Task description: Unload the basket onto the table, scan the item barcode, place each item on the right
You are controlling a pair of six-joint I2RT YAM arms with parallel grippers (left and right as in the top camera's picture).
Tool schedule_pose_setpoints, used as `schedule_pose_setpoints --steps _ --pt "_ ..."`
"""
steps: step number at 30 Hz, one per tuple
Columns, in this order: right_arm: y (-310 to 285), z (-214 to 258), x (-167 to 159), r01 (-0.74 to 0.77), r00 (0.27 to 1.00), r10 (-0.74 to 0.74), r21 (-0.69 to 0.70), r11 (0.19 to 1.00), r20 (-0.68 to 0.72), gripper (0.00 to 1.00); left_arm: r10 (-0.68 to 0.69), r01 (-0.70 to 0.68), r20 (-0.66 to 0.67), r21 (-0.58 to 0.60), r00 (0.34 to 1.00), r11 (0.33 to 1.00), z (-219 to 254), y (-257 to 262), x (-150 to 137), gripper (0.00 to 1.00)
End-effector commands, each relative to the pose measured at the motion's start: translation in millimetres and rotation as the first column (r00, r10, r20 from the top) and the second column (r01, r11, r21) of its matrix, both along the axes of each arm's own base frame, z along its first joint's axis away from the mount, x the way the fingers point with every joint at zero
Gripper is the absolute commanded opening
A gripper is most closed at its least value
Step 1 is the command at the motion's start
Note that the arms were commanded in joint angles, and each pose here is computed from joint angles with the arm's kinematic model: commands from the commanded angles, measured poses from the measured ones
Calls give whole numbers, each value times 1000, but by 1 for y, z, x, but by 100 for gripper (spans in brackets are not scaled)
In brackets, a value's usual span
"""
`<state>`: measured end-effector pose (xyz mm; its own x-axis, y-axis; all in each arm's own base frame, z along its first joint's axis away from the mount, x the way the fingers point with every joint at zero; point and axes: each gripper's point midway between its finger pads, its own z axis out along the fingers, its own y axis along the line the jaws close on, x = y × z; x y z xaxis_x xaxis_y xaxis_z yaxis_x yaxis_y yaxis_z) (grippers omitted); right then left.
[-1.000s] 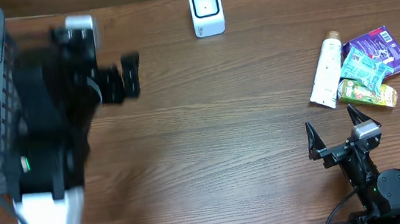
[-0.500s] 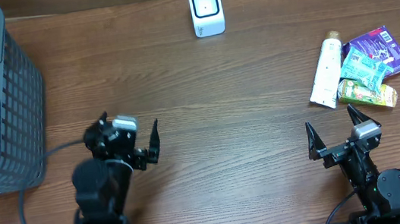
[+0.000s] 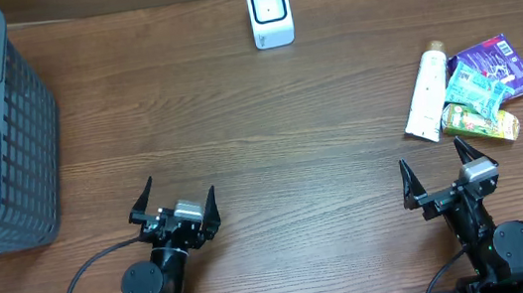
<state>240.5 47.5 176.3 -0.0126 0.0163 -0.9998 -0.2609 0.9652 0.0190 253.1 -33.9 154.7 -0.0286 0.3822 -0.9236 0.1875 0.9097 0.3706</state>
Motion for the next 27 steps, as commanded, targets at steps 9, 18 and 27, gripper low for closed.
schedule_pose_setpoints --steps 9,18,27 --pt "-2 -1 0 9 1000 -9 -1 1000 6 100 70 -69 23 -41 997 997 3 17 -8 100" --pt "-2 -1 0 9 1000 -9 -1 1000 6 100 75 -74 20 -41 997 996 3 18 -7 100" --pt "-2 -1 0 9 1000 -9 -1 1000 6 100 75 -74 20 -41 997 996 3 18 -7 100"
